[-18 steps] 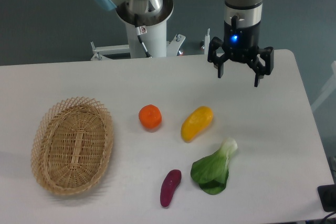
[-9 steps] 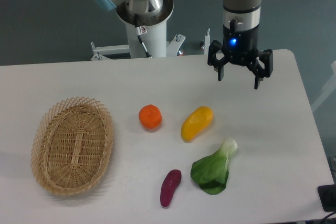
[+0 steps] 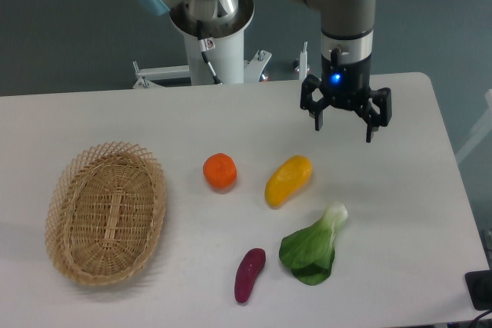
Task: Pick up the mango from the table
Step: 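Move the open gripper toward the yellow mango and lower it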
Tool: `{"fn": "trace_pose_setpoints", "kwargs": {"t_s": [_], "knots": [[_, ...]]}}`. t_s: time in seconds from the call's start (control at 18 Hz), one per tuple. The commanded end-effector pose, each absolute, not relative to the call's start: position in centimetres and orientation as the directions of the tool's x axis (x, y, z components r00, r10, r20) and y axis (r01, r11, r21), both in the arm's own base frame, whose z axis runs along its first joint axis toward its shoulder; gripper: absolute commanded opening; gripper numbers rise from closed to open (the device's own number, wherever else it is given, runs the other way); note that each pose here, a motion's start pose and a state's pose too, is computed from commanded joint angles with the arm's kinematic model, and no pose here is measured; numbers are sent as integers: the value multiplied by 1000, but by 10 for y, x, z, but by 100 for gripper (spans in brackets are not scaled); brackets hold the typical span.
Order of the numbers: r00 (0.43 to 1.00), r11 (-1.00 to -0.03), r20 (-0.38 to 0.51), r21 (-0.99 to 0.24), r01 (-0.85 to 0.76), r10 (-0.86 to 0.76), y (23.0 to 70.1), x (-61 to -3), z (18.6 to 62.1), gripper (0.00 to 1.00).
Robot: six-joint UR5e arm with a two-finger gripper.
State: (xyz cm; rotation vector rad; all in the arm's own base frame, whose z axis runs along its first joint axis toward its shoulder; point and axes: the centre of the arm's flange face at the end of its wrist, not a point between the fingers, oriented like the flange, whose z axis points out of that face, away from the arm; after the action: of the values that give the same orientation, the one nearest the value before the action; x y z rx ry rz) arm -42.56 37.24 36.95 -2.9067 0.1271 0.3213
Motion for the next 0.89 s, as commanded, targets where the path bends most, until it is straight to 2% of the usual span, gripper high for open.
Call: {"fn": "trace_pose_setpoints", "kwargs": {"t_s": [0.17, 0.33, 0.61, 0.89], "knots": [[975, -982, -177, -105, -157, -136, 374, -435, 322, 100], [979, -981, -129, -91, -169, -157, 384, -422, 296, 100], [980, -981, -115, -94, -172, -161, 385, -417, 293, 100], [983, -981, -67, -78, -177, -172, 380, -404, 268, 100]]}}
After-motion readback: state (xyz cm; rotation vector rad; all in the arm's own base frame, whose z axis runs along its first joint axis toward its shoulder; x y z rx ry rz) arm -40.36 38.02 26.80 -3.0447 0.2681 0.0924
